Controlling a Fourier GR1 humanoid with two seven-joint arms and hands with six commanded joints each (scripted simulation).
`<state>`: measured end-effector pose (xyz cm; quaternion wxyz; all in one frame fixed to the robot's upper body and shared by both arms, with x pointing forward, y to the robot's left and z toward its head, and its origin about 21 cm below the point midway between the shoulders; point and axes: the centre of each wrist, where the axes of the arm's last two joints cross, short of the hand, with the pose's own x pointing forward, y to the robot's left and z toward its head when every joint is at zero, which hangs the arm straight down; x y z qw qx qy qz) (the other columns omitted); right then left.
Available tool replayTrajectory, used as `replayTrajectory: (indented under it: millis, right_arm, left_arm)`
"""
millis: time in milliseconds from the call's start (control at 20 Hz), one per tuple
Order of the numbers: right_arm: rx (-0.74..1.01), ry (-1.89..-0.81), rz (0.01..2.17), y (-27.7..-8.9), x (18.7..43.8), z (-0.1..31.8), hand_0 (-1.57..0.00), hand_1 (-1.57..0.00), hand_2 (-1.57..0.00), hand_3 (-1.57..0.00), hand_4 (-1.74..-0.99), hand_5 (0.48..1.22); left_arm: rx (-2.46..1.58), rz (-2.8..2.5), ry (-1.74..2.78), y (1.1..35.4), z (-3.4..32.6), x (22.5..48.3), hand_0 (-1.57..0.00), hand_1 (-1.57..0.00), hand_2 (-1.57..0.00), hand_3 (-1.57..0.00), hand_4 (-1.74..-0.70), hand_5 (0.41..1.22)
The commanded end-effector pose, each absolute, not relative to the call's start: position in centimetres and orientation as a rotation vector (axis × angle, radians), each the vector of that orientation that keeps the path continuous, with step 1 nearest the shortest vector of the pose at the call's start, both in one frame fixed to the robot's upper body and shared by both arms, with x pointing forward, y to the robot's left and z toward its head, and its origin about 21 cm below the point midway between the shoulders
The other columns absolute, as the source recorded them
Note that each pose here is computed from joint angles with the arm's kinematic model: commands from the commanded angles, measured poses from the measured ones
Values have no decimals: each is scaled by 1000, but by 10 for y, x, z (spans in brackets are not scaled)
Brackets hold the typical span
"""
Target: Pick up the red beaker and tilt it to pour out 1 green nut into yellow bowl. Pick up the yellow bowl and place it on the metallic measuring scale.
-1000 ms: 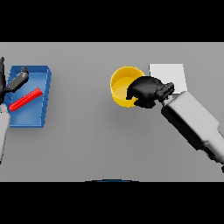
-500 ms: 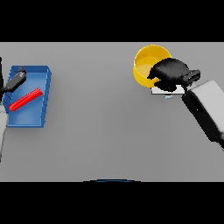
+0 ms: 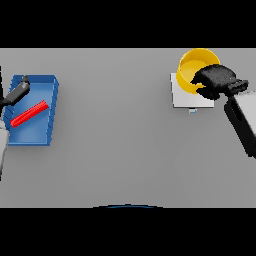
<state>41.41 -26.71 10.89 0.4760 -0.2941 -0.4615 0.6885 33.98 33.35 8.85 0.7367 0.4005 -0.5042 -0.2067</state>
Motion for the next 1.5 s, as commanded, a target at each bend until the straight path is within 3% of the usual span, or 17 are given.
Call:
replayTrajectory:
  millis: [0, 200, 400, 550, 600, 700, 750, 850, 1000, 1200, 1450]
  right_arm:
    - [-718, -1129, 1670, -270, 416, 106, -1571, -1571, -1425, -1315, -1741, 1221]
    - [-699, -1090, 1646, -281, 420, 91, -1571, -1571, -1396, -1346, -1741, 1221]
    - [-658, -1124, 1635, -275, 420, 78, -1571, -1571, -1345, -1403, -1741, 1221]
    - [-654, -1108, 1616, -277, 423, 77, -1464, -1571, -1335, -1451, -1741, 1221]
    - [-660, -1106, 1620, -277, 424, 80, -1448, -1501, -1382, -1390, -1734, 1221]
    - [-633, -1116, 1617, -275, 422, 78, -1492, -1484, -1450, -1097, -1737, 1221]
    - [-623, -1120, 1619, -276, 422, 79, -1439, -1337, -1286, -990, -1688, 1221]
    - [-643, -1098, 1623, -276, 423, 81, -990, -882, -921, -796, -1629, 1080]
    - [-642, -1061, 1676, -277, 422, 79, -507, -451, -553, -604, -1579, 955]
    - [-635, -1089, 1707, -271, 424, 78, -207, -184, -244, -429, -1552, 876]
    - [-631, -1101, 1681, -275, 425, 80, -67, -60, -79, -268, -1523, 798]
  left_arm:
    - [879, -443, -1102, 335, 88, 340, 1, 1, 1, 1, -724, 681]
    - [882, -454, -1105, 334, 87, 339, 1, 1, 1, 1, -722, 678]
    - [882, -448, -1100, 334, 87, 342, 1, 1, 1, 1, -726, 673]
    - [884, -457, -1100, 333, 86, 344, 1, 1, 1, 1, -722, 668]
    - [887, -453, -1099, 332, 86, 345, 1, 1, 1, 1, -724, 667]
    - [884, -460, -1106, 334, 87, 343, 1, 1, 1, 1, -724, 671]
    - [883, -458, -1097, 334, 85, 343, 1, 1, 1, 1, -722, 671]
    - [884, -449, -1097, 332, 88, 347, 1, 1, 1, 1, -719, 668]
    - [881, -449, -1096, 334, 83, 344, 1, 1, 1, 1, -720, 663]
    - [879, -447, -1083, 330, 83, 348, 1, 1, 1, 1, -722, 664]
    - [882, -455, -1095, 331, 80, 350, 1, 1, 1, 1, -724, 664]
